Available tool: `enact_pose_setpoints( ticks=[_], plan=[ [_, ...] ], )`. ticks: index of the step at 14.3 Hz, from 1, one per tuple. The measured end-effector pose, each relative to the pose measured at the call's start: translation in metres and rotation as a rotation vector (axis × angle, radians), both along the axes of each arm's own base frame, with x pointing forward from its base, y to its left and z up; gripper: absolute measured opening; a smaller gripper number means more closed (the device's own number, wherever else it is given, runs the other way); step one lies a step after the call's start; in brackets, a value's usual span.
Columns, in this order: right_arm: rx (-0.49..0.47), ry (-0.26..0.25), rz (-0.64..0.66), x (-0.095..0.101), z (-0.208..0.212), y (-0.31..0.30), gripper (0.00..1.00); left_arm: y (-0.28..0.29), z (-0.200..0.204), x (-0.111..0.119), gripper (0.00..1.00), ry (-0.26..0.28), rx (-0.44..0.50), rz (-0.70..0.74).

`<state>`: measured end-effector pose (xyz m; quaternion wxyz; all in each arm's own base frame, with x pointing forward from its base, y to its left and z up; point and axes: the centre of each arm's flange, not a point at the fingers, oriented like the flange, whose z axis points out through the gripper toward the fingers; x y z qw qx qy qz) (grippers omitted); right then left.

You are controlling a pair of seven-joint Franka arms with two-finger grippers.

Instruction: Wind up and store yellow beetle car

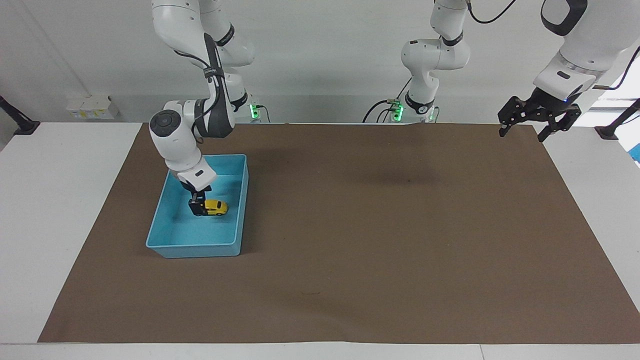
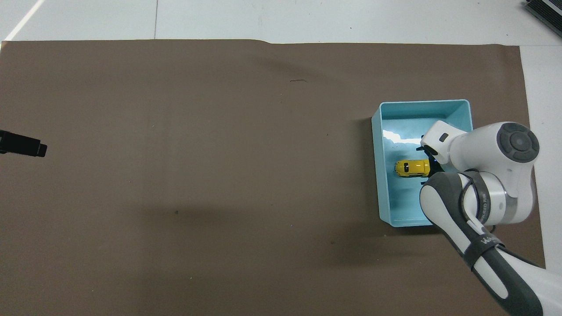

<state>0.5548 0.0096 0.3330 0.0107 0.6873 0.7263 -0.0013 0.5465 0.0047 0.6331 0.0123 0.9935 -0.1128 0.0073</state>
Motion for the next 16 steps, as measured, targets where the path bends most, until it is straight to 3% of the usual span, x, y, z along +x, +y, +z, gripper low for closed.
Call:
enact_pose_setpoints(
  ticks=[5, 9, 13, 16],
  plan=[
    [-0.002, 0.019, -0.044, 0.023, 0.068, 0.014, 1.0, 0.0, 0.0, 0.0, 1.0, 0.0, 0.0, 0.0],
    [0.001, 0.02, -0.169, 0.033, 0.116, 0.014, 1.0, 0.0, 0.0, 0.0, 1.0, 0.0, 0.0, -0.001],
    [0.047, 0.011, -0.43, 0.033, 0.154, 0.018, 1.0, 0.0, 0.0, 0.0, 1.0, 0.0, 0.0, 0.003],
    [0.053, 0.008, -0.686, 0.017, 0.189, 0.021, 1.0, 0.0, -0.001, -0.003, 1.0, 0.024, 0.0, 0.003]
  ],
)
